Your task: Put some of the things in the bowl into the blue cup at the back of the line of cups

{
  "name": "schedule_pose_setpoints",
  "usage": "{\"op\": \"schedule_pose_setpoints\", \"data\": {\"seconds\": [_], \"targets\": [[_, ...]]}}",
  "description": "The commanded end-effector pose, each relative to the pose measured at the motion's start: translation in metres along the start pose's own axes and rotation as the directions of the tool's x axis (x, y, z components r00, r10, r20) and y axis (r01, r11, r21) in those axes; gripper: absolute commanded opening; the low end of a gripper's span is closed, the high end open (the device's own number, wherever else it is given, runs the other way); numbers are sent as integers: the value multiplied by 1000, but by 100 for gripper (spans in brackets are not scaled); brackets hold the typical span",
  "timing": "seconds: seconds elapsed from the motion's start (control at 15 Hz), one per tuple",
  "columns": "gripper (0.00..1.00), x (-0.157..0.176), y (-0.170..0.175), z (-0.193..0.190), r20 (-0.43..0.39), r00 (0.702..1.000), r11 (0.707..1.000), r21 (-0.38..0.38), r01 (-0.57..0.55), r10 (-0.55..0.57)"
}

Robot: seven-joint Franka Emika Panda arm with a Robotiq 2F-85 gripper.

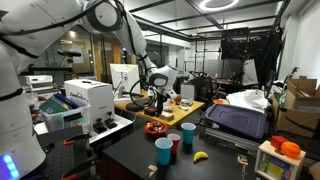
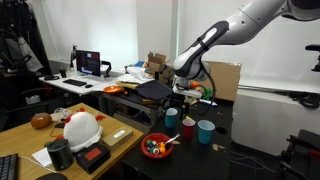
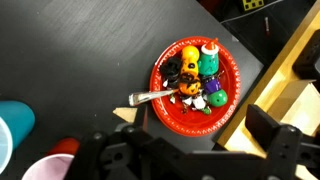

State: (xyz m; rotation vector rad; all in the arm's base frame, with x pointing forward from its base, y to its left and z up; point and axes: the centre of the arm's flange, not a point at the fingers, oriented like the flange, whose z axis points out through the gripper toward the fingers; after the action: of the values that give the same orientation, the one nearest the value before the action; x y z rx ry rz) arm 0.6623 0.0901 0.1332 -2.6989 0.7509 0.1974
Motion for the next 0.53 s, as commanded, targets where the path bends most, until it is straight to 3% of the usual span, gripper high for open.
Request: {"op": "schedule_pose_setpoints", "data": {"seconds": [0.0,0.47], "targets": [[100,-4,-14,29,33,998,998,-51,49,-47],[100,-1,-19,80,75,997,995,-93,35,-28]]}}
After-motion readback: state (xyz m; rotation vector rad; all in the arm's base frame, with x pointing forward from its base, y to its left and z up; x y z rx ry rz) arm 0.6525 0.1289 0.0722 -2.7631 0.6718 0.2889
